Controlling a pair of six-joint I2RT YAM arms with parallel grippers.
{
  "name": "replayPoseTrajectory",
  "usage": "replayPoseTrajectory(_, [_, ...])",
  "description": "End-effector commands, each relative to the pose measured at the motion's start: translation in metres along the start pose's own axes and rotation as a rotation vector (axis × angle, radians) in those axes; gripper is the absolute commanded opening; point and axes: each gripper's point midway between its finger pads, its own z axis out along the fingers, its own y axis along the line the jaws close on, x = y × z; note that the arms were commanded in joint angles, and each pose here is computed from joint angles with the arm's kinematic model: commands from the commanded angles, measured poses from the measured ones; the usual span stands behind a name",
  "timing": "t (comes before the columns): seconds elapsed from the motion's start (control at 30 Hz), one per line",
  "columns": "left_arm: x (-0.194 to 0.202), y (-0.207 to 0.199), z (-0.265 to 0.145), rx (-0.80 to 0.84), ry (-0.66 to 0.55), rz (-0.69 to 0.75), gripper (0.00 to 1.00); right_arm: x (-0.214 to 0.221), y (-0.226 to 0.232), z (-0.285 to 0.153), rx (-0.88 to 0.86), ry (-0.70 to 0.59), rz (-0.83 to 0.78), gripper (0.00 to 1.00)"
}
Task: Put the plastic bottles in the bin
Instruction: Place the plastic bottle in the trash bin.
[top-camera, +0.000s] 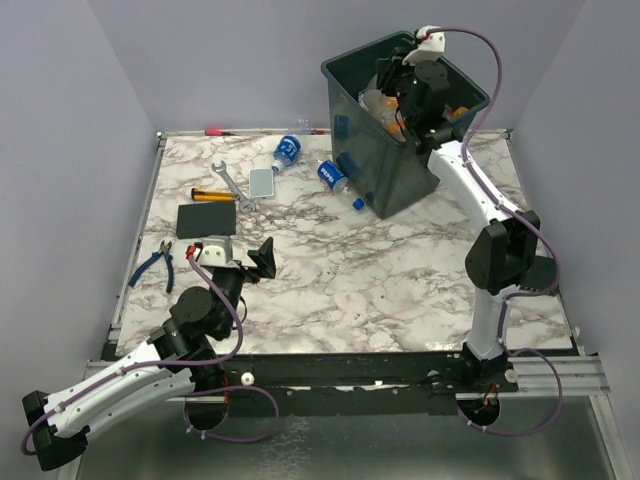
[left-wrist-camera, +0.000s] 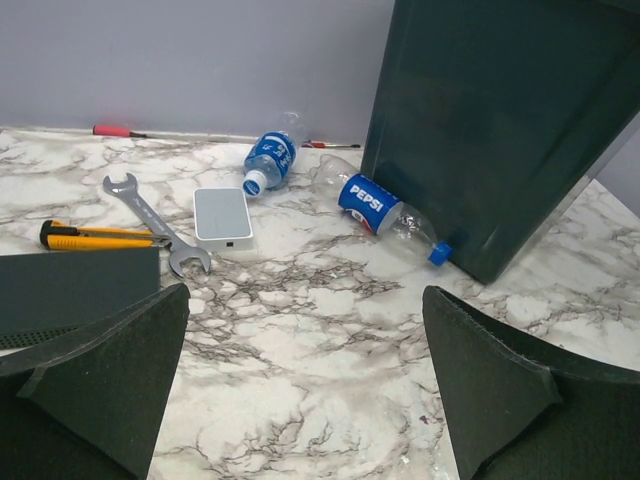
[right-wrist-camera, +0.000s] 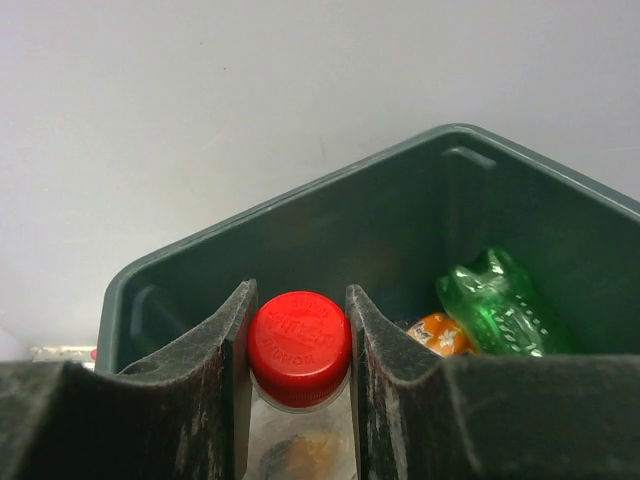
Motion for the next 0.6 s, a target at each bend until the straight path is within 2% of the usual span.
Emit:
replayPoseTrajectory(0.0, [-0.001, -0.005, 0.001, 0.026, -0.001, 0.001, 0.99, 0.004, -0.046, -0.012, 0.138, 0.036, -0.034, 0.00])
replayPoseTrajectory(0.2, [-0.001, -0.006, 0.001, 0.031, 0.000, 0.004, 0.99, -0.076, -0.022, -0.034, 0.006, -0.197, 0.092, 0.00])
replayPoseTrajectory(0.33, [-0.001, -0.006, 0.001, 0.030, 0.001, 0.005, 0.99, -0.112, -0.025, -0.042, 0.025, -0.298, 0.129, 0.00])
replayPoseTrajectory(0.43, [0.000, -0.005, 0.001, 0.028, 0.002, 0.006, 0.99, -0.115, -0.050, -0.040, 0.132, -0.339, 0.129, 0.00])
replayPoseTrajectory(0.57, [0.000, -0.005, 0.001, 0.028, 0.004, 0.008, 0.99, -0.092, -0.085, -0.028, 0.253, -0.328, 0.134, 0.00])
